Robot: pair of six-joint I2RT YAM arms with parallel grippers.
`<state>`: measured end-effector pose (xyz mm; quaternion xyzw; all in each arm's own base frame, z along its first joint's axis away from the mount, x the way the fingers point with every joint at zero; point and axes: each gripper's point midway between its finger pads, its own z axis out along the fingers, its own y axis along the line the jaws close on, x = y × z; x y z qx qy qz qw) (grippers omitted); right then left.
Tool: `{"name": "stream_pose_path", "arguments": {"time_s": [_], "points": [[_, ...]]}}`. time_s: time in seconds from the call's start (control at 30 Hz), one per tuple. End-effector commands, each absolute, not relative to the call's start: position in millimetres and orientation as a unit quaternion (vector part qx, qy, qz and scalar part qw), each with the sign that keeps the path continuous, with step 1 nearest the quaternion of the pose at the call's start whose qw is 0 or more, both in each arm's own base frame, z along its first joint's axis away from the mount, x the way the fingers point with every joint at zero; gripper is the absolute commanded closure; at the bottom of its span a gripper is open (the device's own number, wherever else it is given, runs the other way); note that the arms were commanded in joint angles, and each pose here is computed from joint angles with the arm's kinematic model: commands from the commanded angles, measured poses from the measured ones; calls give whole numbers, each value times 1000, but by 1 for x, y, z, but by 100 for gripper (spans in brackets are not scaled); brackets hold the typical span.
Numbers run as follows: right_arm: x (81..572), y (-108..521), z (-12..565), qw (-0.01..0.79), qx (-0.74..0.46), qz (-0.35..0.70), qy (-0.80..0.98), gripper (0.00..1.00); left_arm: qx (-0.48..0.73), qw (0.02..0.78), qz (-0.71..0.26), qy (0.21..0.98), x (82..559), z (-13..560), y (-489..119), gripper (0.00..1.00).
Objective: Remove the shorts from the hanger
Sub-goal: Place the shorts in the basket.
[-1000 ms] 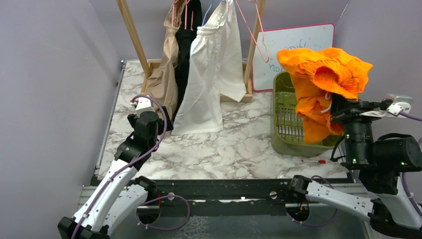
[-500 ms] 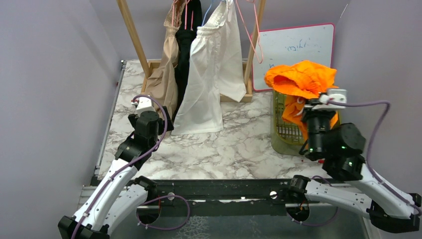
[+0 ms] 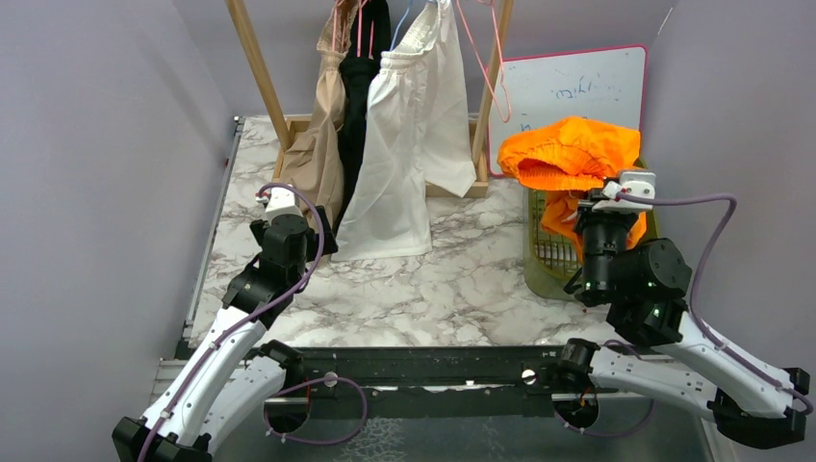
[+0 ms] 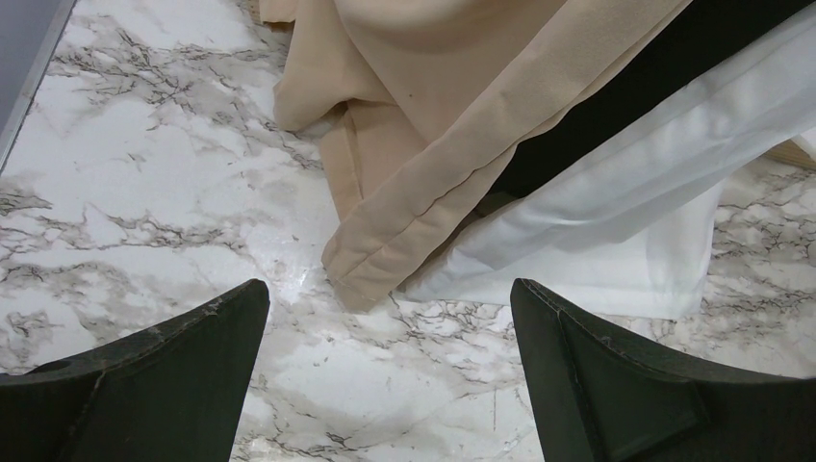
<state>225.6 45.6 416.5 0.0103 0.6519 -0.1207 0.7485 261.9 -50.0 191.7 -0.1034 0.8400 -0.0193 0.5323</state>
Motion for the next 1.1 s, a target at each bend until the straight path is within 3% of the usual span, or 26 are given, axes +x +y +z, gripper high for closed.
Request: {"name": "stream_pose_path", "arguments": {"time_s": [0.0, 0.13, 0.27, 0.5, 0.77, 0.9, 1.07], "points": [[230, 51, 418, 757, -7, -142, 638, 99, -99, 538, -28, 837, 264, 195, -53, 1], [240, 55, 410, 756, -43, -165, 632, 99, -98, 538, -28, 837, 264, 195, -53, 1], [272, 55, 365, 700, -81, -210, 678, 99, -98, 536, -28, 838, 264, 195, -53, 1], [327, -1, 315, 616, 19, -147, 774, 99, -96, 533, -27, 840, 264, 192, -54, 1], [375, -48, 348, 613, 116, -99, 775, 99, -96, 534, -23, 840, 265, 192, -53, 1], [369, -89, 369, 626, 182, -100, 751, 99, -96, 534, -23, 839, 264, 192, -52, 1], [357, -82, 357, 620, 170, -80, 762, 99, -95, 533, -21, 841, 265, 192, -52, 1]]}}
